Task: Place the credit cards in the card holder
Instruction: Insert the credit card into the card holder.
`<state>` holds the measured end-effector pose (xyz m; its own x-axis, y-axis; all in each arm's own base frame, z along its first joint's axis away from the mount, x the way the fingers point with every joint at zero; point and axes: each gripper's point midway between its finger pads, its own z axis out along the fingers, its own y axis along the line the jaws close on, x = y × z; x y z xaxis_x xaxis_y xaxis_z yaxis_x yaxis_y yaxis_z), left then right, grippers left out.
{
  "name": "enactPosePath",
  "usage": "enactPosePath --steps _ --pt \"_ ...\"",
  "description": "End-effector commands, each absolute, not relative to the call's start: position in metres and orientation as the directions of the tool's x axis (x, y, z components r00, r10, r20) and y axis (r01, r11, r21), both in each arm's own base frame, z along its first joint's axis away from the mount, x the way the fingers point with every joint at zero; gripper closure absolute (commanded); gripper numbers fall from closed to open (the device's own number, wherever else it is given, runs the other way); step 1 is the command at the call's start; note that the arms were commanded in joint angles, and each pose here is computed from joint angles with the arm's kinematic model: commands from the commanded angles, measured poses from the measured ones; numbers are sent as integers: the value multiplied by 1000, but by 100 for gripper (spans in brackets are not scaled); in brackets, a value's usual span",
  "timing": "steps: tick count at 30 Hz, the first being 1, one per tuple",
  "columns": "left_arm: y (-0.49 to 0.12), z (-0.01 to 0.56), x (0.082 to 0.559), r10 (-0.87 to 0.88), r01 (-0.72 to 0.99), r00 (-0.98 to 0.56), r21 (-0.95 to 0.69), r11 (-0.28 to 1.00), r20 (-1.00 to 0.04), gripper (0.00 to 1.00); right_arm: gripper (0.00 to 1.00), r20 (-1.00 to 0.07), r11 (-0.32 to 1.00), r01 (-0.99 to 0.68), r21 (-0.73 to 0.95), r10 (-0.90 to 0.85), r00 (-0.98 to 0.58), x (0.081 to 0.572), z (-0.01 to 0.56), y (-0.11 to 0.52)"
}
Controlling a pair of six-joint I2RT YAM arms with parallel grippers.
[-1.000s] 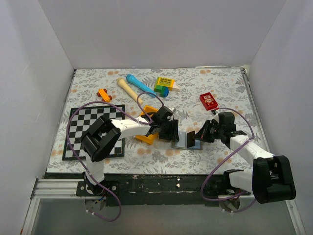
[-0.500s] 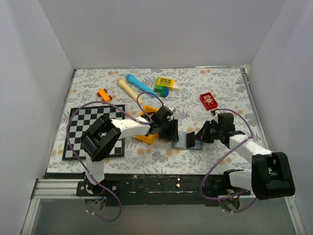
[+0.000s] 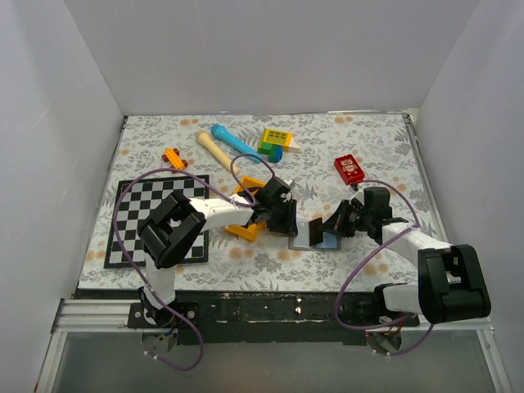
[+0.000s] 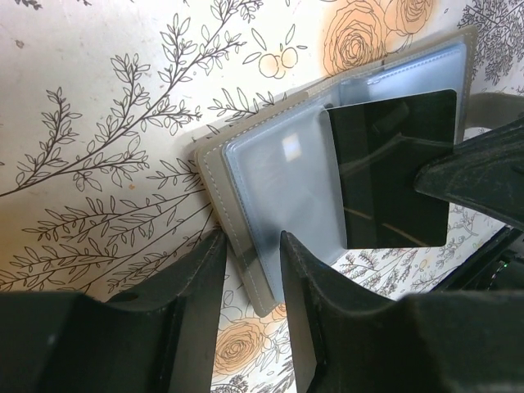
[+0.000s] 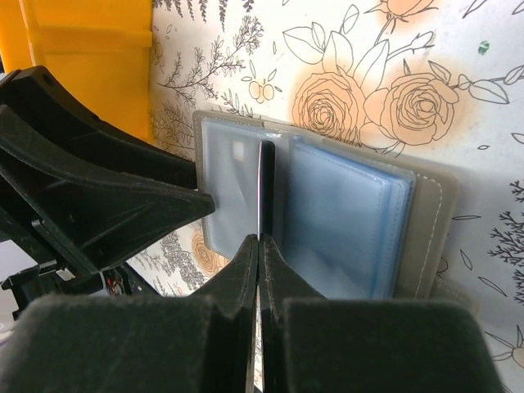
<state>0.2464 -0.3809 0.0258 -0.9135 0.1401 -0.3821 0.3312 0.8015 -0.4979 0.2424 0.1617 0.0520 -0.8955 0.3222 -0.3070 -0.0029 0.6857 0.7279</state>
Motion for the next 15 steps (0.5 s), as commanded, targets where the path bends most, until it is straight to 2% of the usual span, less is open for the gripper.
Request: enactPosePath --steps 1,15 --pt "-386 26 249 152 346 -908 -494 797 -391 68 99 -314 663 -30 748 313 -896 244 54 166" --pt "-385 22 249 154 343 -910 -491 801 -385 68 99 -273 679 31 734 336 -902 240 38 162"
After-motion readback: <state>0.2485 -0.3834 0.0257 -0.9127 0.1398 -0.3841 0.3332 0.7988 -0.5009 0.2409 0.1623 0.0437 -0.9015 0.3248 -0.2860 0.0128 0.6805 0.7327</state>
